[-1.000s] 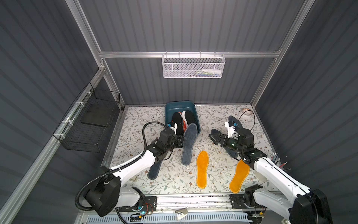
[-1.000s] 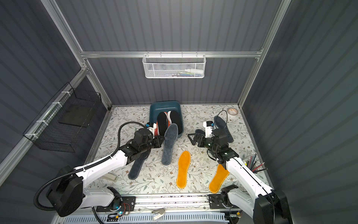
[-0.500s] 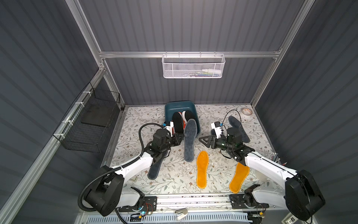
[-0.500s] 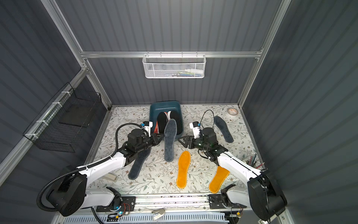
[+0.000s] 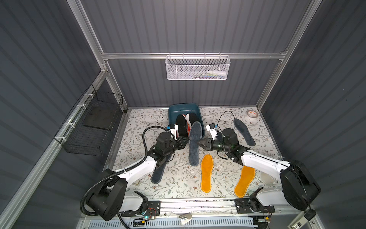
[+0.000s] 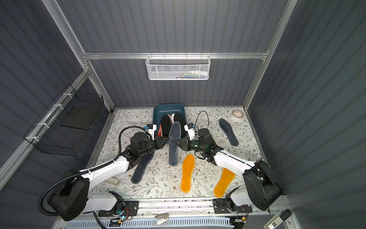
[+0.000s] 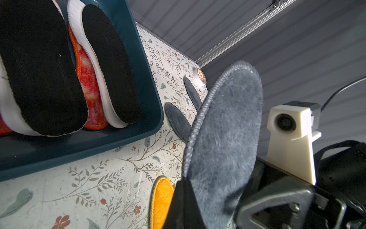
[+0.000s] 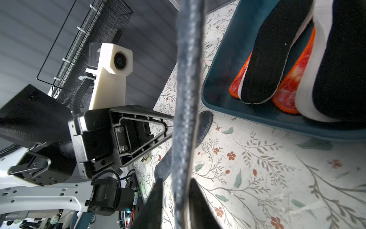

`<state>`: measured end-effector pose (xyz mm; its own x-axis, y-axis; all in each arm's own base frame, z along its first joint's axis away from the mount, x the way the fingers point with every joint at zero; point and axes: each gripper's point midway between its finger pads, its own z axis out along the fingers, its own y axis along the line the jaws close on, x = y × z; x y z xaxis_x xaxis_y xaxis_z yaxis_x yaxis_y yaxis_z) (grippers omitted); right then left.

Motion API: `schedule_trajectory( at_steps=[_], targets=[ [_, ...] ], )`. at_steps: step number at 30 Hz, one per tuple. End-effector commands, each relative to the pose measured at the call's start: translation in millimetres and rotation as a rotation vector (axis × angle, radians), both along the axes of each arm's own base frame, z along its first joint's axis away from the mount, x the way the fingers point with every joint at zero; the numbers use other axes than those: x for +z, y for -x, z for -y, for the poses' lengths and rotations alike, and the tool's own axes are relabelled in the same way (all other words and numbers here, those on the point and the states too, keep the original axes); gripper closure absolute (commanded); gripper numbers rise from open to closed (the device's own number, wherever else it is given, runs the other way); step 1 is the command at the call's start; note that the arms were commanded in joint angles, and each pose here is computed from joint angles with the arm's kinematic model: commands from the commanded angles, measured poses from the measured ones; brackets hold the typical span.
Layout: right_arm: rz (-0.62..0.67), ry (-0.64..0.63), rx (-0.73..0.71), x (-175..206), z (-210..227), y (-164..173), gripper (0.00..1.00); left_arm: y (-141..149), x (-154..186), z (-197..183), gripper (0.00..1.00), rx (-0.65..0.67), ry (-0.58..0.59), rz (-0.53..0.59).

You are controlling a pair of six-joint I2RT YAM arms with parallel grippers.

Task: Put the insoles into the storage box
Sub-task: Pick up the insole from the center of the board, then place the insole in the storage box.

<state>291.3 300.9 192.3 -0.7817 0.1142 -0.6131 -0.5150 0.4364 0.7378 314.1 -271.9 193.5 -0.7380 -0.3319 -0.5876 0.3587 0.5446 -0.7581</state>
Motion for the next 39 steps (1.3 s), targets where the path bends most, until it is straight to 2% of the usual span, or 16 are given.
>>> schedule_trajectory(
  at_steps=[1,2,11,12,13,14,15,22,29,39],
  targets=[
    [0.013,-0.019,-0.011,10,-4,-7,0.95,3,4,-2,1.00,-0.009,0.017,0.006],
    [0.009,-0.013,-0.019,8,-3,-8,0.99,3,5,-3,1.00,-0.008,0.018,0.008],
    [-0.002,0.029,-0.095,5,7,-18,1.00,4,10,-8,1.00,0.006,-0.011,0.026],
    [-0.004,0.032,-0.103,5,8,-20,1.00,5,11,-8,0.85,0.005,-0.016,0.028],
    [-0.008,0.037,-0.111,5,9,-22,1.00,6,14,-9,0.57,0.002,-0.015,0.039],
    [-0.017,0.044,-0.116,4,11,-25,1.00,7,19,-9,0.19,-0.001,-0.010,0.052],
    [-0.021,0.049,-0.117,5,11,-27,1.00,9,21,-11,0.01,0.002,-0.012,0.062],
    [-0.021,0.113,-0.111,18,11,-55,1.00,17,43,-43,0.00,0.110,-0.108,0.127],
    [-0.003,0.122,-0.043,35,-13,-94,1.00,36,44,-88,0.00,0.240,-0.231,0.133],
    [0.022,0.138,-0.005,32,-46,-163,1.00,70,47,-129,0.00,0.325,-0.285,0.118]
  ],
)
